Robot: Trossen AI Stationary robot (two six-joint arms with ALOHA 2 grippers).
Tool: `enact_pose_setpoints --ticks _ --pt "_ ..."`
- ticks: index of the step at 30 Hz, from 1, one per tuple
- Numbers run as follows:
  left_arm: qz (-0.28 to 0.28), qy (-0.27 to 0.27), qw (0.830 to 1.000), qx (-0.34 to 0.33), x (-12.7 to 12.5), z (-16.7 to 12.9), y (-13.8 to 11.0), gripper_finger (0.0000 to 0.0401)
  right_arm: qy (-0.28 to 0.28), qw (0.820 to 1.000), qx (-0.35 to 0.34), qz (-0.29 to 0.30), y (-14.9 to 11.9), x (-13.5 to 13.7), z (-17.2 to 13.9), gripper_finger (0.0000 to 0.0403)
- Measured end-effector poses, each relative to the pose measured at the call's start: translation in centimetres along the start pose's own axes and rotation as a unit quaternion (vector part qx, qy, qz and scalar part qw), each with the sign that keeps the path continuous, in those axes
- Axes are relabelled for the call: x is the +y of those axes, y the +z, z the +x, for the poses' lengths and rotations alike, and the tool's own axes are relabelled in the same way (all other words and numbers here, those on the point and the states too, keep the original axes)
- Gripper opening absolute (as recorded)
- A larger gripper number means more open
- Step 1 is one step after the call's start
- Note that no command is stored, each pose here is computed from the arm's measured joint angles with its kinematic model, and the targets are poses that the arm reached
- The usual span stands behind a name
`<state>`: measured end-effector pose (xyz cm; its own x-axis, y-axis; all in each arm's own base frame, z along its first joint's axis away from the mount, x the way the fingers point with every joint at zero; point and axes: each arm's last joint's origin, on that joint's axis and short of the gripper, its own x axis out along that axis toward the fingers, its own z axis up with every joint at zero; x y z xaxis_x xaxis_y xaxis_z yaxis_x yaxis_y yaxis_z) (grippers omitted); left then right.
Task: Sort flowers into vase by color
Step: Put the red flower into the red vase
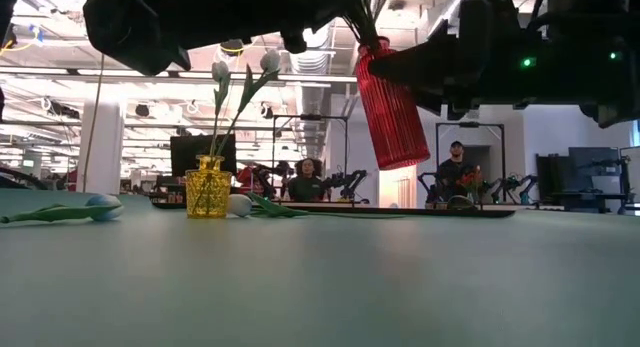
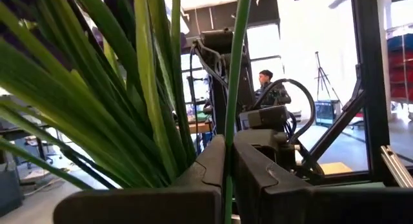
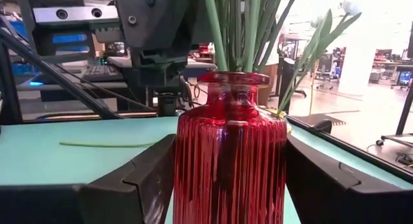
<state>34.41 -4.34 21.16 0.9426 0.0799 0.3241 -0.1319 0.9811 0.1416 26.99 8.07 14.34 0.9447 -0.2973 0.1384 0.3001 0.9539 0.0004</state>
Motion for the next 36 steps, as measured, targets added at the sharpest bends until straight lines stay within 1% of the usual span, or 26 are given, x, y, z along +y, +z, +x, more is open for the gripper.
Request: enact_pose_setpoints --ticks 4,14,21,32,36 --pt "-0.002 -0.001 1.000 0.009 0.0 0.0 -0.2 0.0000 0.000 1.000 -0.001 0.000 0.0 0.0 0.0 0.0276" --pt "-0.048 0.013 0.996 0.078 0.1 0.0 -1.5 0.0000 -0.005 1.000 0.001 -0.004 0.0 -0.2 0.2 0.0276" --pt "-0.061 0.020 0.991 0.119 0.1 -0.2 -2.3 0.0000 -0.009 1.000 0.001 -0.006 0.0 -0.3 0.3 0.0276" --pt "-0.090 0.024 0.988 0.124 0.2 -0.2 -2.4 0.0001 -0.015 1.000 0.000 -0.018 0.2 -0.2 0.8 0.0276" --pt "-0.091 0.024 0.988 0.124 0.2 -0.2 -2.4 0.0019 -0.015 1.000 0.000 -0.018 0.2 -0.2 0.8 0.0276"
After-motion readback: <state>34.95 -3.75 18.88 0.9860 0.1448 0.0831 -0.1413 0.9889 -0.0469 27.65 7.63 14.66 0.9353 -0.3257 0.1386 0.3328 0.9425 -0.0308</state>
